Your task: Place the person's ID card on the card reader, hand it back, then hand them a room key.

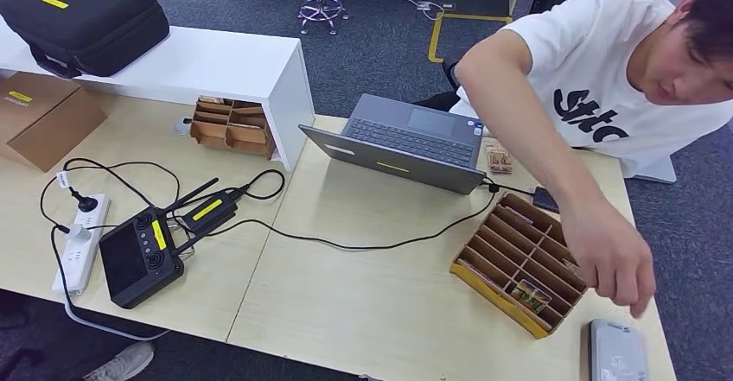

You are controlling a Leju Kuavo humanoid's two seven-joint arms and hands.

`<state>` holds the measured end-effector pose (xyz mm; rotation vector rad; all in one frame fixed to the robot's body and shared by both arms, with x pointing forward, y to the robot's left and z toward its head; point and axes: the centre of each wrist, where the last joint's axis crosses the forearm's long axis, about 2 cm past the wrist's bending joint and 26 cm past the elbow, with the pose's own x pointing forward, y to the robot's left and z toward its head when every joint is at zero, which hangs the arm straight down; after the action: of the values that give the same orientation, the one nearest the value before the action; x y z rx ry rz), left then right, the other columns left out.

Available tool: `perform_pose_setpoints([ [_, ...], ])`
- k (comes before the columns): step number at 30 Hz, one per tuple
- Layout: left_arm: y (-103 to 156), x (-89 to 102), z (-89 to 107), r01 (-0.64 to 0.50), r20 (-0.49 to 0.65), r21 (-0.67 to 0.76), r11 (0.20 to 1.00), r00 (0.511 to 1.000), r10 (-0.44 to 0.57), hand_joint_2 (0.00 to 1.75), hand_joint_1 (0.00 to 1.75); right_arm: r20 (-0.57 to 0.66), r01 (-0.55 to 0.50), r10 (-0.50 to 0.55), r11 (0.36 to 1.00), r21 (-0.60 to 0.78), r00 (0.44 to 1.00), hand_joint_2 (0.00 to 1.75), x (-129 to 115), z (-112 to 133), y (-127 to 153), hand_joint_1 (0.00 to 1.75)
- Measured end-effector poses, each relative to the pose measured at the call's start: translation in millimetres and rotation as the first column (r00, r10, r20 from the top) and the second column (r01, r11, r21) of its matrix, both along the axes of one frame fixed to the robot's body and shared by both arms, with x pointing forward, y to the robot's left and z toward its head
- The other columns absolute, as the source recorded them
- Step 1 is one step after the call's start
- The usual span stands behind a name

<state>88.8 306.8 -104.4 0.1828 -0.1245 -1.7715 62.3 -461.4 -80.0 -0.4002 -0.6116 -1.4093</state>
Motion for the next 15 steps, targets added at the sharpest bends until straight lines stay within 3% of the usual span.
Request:
perform_pose_setpoints([
  [8, 2.3, 0.7, 0.2, 0.035, -0.001, 0.006, 0.999, 0.999, -0.035, 1.75, 0.00, -0.223, -0.094, 0.119, 0.988, 0.119, 0.968, 1.75, -8.6, -9.1, 24.3, 0.00],
  [15, 4.3, 1.8, 0.5, 0.057, -0.002, 0.007, 0.998, 0.998, -0.057, 1.75, 0.00, -0.324, -0.176, 0.250, 0.954, 0.241, 0.913, 1.75, -10.0, -11.7, 32.8, 0.00],
])
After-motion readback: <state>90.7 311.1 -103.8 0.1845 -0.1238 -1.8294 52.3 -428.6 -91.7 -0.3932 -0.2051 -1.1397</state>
